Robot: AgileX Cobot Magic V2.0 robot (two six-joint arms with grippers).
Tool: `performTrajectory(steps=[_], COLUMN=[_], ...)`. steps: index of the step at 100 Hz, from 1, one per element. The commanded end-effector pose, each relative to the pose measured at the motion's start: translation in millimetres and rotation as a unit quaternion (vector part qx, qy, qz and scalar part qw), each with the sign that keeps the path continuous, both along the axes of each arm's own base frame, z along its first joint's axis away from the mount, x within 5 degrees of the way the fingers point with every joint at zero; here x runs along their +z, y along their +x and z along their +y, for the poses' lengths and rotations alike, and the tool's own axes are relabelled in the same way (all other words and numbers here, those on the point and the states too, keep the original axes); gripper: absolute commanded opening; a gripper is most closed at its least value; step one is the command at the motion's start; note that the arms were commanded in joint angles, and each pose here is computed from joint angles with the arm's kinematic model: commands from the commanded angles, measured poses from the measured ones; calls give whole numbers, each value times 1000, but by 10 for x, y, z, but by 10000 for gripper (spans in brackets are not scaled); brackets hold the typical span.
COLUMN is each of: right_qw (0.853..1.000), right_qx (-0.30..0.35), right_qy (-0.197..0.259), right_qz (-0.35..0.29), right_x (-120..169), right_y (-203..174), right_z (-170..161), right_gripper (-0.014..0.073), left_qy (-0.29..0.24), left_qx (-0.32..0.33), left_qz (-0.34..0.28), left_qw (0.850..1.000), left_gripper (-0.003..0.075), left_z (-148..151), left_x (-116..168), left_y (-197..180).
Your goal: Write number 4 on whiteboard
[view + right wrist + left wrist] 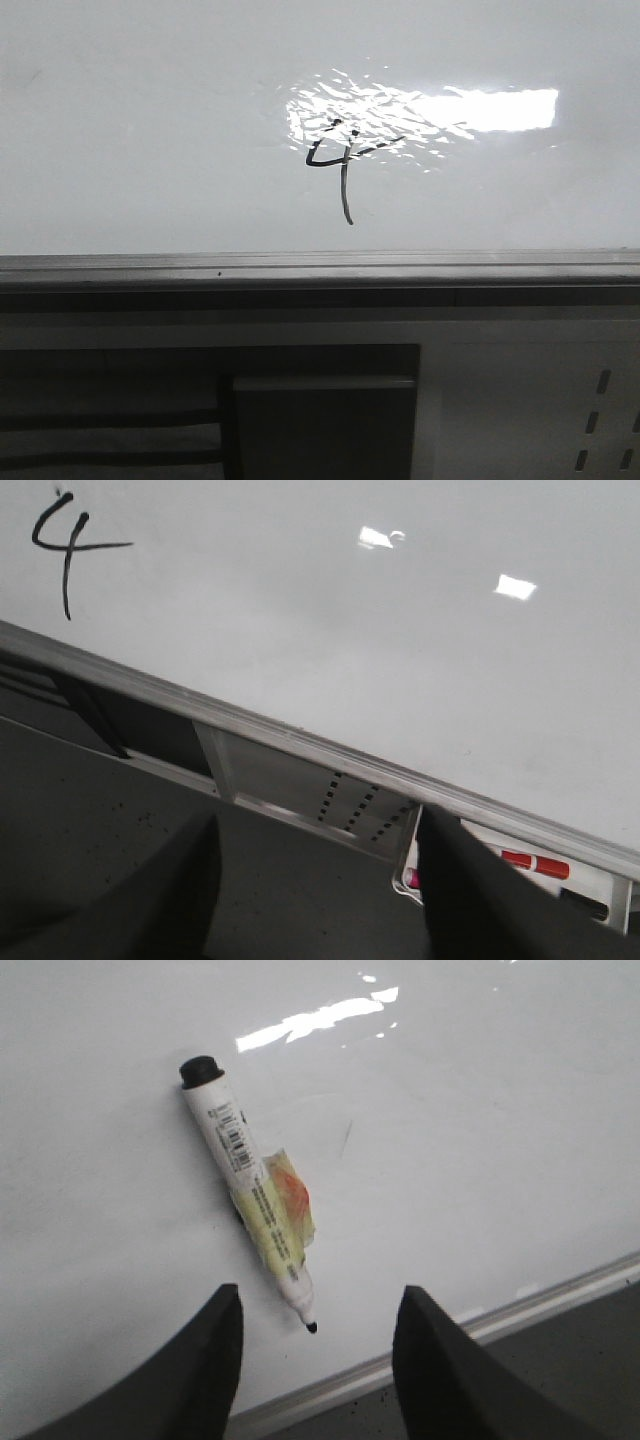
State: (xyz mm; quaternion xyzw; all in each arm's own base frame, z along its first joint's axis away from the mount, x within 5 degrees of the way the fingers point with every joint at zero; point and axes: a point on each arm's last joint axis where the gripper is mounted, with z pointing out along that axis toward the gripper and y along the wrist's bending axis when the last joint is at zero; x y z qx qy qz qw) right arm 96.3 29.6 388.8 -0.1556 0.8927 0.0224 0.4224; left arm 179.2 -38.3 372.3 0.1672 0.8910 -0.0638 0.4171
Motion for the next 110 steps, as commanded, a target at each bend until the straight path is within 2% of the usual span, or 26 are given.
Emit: performTrajectory(steps=[1, 18, 34, 46, 53, 63, 65, 85, 110], right_qw=[997, 981, 971, 972, 973, 973, 973, 978, 978], right_qx=[-12, 2, 15, 15, 14, 14, 14, 8, 8], right_qy=[37, 98, 115, 112, 108, 106, 106, 94, 94], right_qz=[-71, -166, -207, -205, -203, -204, -204, -184, -184], right_x=[96, -74, -285, -405, -437, -438, -438, -480, -480], right_y=[-43, -221, -344, -375, -373, -372, -372, -379, -379], right_z=[-39, -92, -132, -149, -152, -153, -153, -170, -170], right_gripper=[384, 384, 364, 197, 62, -69, -71, -71, -71], left_qy=[-14, -39, -72, -91, -105, -108, -108, -109, -109], left_qx=[5, 25, 46, 64, 75, 86, 87, 90, 90], left_qz=[-54, -136, -201, -227, -237, -253, -256, -251, -251], left_qw=[998, 990, 976, 968, 963, 958, 957, 958, 958], left_gripper=[321, 302, 244, 171, 97, -4, -22, -20, -20], left_z=[31, 100, 135, 154, 161, 179, 182, 183, 183], left_x=[202, 86, -206, -408, -490, -555, -571, -618, -618], left_y=[-212, -607, -743, -726, -702, -678, -674, -670, -670])
